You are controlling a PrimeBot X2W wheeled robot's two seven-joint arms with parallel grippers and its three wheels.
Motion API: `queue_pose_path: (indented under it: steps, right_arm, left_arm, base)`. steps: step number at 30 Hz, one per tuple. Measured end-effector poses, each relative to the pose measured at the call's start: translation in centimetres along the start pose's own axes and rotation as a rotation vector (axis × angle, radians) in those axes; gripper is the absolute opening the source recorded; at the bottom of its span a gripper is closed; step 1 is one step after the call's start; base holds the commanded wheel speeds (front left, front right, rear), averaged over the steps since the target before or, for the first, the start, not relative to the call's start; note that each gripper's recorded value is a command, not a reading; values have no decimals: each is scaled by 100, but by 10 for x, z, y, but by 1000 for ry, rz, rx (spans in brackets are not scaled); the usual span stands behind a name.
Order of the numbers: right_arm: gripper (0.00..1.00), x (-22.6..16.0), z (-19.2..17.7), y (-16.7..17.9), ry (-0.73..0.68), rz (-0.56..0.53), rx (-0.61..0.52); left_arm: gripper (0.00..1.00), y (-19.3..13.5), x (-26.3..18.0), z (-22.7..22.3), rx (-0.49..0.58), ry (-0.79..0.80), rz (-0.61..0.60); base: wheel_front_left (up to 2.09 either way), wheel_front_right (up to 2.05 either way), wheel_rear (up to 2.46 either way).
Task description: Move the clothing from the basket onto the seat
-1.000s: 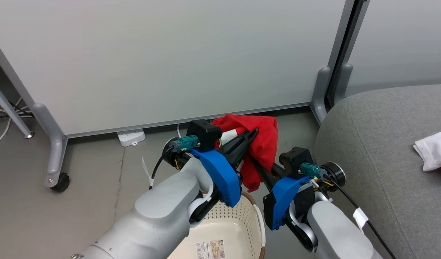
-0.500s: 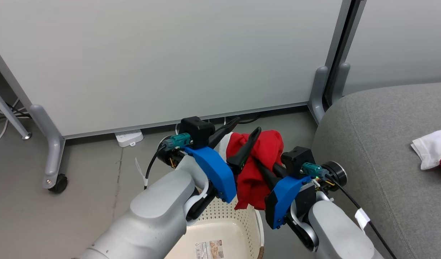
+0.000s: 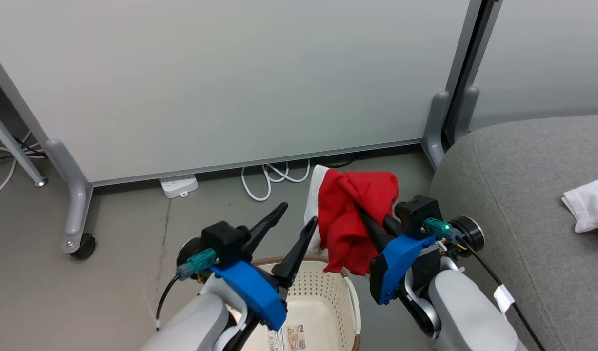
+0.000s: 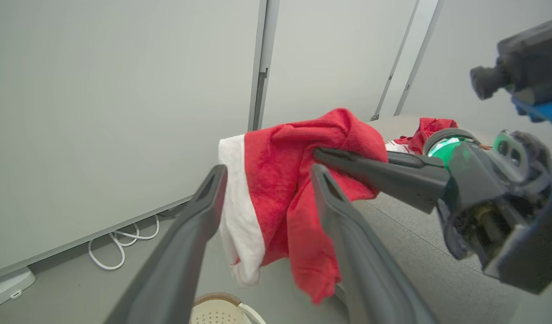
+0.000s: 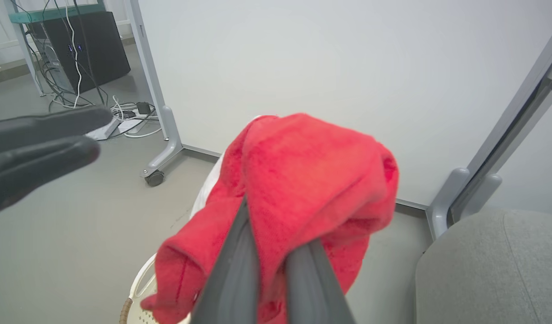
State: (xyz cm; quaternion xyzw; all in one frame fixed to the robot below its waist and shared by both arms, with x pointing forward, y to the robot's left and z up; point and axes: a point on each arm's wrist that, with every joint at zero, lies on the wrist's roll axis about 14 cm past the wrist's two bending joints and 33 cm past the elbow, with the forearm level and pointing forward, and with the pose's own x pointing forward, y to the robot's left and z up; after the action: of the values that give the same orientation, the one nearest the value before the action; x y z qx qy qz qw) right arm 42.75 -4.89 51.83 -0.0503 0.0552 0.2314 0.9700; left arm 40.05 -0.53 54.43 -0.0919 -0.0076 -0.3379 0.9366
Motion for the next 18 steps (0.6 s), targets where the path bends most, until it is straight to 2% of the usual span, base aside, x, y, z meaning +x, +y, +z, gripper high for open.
queue_pose_path:
  steps: [11,18]
  right_arm:
    - [0,-3,-9,-4,22,-19,6]
    - [0,-2,-7,-5,17,-25,12]
  left_arm:
    - [100,24,-53,-18,-3,-20,134]
    - [100,26,-62,-21,-14,-31,169]
  base:
    - [0,0,0]
    - [0,0,0]
